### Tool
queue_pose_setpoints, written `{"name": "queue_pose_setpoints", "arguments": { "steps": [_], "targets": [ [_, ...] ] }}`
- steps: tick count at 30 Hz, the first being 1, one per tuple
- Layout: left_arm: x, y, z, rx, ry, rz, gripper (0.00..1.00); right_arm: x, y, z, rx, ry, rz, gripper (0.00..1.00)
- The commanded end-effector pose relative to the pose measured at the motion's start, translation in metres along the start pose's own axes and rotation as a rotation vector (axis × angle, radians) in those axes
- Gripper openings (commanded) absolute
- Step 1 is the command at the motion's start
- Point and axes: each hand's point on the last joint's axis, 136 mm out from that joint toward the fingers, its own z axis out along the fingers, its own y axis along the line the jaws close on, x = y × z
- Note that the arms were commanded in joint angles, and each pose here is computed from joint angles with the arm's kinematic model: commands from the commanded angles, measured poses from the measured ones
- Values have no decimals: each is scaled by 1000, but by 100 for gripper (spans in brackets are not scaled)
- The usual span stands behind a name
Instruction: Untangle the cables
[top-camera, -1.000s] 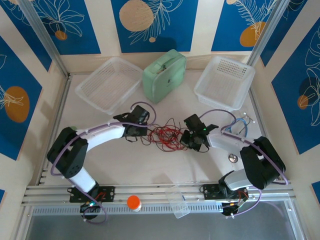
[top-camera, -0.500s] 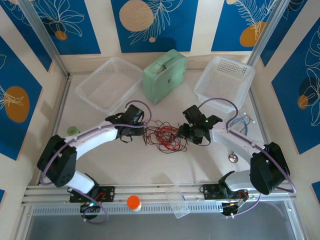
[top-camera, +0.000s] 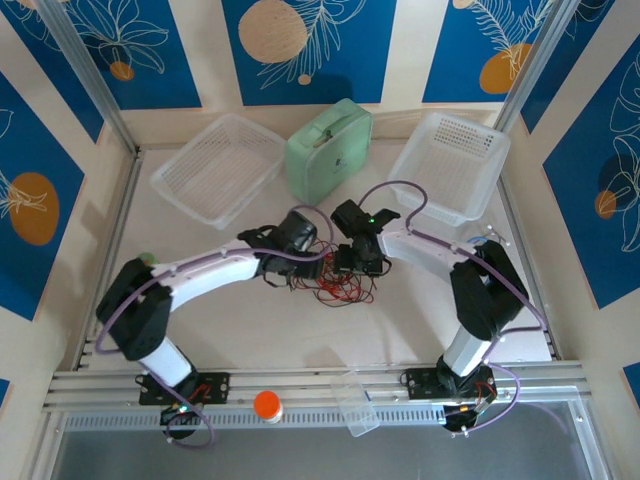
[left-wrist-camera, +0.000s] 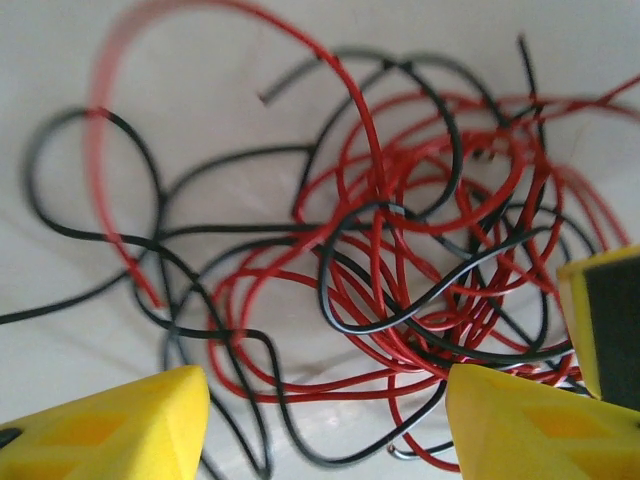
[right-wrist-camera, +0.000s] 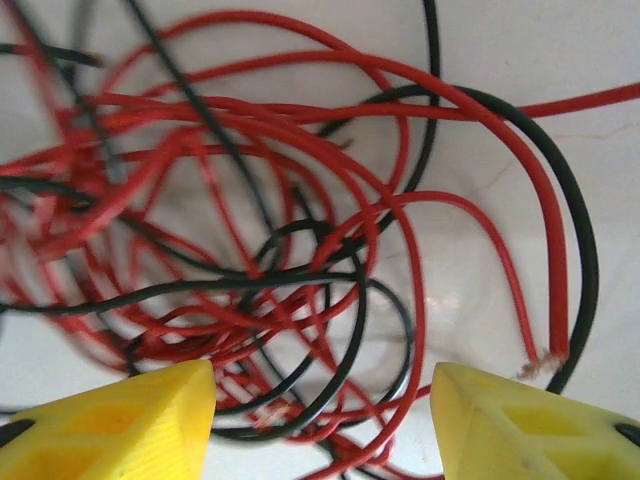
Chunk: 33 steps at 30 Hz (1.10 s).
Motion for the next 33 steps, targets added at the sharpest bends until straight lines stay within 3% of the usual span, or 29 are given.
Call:
{"name": "queue_pose_setpoints", "arguments": {
  "steps": [1, 7, 14, 18, 23, 28, 31, 33],
  "targets": [
    [10, -14, 25, 21, 50, -30, 64, 11, -15, 14, 73, 31, 9, 59],
    [19, -10, 52, -29, 81, -38, 58, 28, -31, 40, 107, 70, 55, 50],
    [16, 37, 35, -233, 17, -35, 27, 27, -55, 33, 128, 23, 125, 10],
    [16, 63, 22, -287, -7, -70, 24, 23, -60, 20, 64, -19, 187, 0],
    [15, 93, 3, -347, -33, -101, 24, 25, -60, 5, -86, -48, 288, 0],
    [9, 105, -18, -378, -72, -105, 26, 24, -66, -13, -136, -78, 320, 3],
    [3, 103, -31, -370, -98, -98, 30, 22, -63, -27, -155, -87, 292, 9],
    [-3, 94, -38, -322, -114, -89, 36, 21, -55, -37, -182, -91, 262, 20]
  ]
}}
